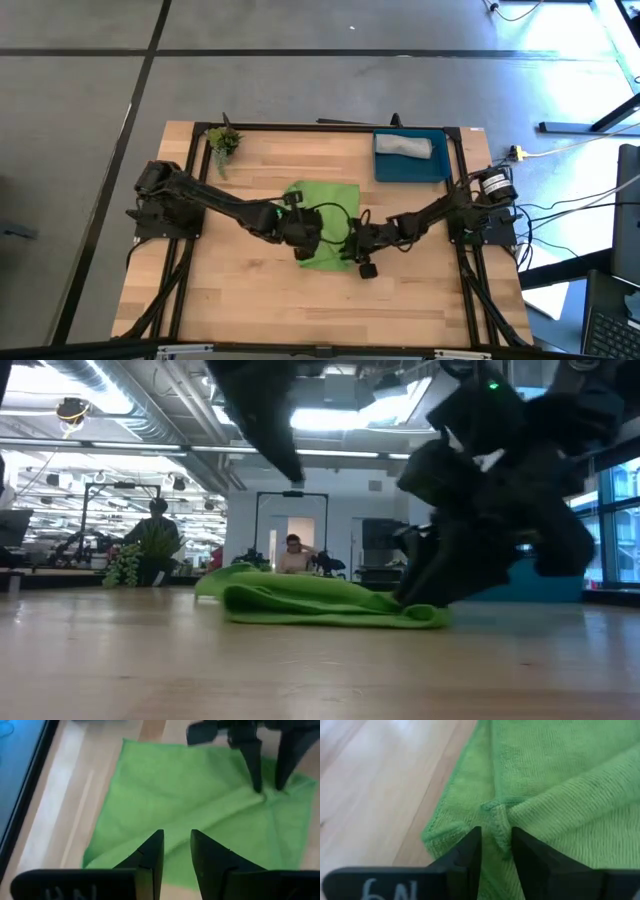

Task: Roll microfiber towels into tight, uniform cylinder then place into a basket
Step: Fold the green microfiber cloth

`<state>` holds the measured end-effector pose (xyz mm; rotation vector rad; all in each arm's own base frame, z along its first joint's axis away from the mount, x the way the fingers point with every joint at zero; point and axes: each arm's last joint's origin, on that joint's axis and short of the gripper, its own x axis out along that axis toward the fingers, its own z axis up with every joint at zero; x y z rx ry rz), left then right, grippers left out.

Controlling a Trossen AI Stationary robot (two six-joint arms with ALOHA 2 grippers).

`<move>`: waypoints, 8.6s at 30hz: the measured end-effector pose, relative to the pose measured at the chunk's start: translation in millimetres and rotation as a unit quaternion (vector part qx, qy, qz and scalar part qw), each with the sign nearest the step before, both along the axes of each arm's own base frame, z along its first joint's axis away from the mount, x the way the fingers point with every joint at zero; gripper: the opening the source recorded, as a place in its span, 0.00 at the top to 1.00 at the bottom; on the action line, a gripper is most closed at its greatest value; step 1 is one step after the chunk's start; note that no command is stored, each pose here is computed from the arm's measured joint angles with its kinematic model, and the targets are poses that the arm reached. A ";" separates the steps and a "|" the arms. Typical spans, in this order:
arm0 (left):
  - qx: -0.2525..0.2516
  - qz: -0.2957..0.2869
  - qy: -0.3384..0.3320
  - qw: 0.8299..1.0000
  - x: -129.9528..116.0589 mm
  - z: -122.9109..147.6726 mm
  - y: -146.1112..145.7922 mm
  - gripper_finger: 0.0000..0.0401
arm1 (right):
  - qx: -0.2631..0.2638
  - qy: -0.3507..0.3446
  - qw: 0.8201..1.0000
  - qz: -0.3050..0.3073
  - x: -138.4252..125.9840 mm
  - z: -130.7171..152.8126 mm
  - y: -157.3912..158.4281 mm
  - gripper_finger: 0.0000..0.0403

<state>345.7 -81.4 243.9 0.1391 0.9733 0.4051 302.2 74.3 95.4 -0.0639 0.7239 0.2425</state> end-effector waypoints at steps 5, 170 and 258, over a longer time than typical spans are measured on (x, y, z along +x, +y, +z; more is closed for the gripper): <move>-0.015 0.021 0.005 1.000 -19.7 10.7 -13.5 0.79 | -0.020 -0.045 0.999 0.022 18.5 21.9 3.6 0.73; -0.195 0.054 -0.185 0.962 19.5 -44.7 150.2 0.72 | -0.140 0.023 0.989 -0.049 -2.4 143.5 -29.0 0.73; -0.120 0.101 -0.133 0.979 -49.8 24.2 67.3 0.70 | 0.023 0.135 0.952 -0.273 31.9 30.0 -188.1 0.74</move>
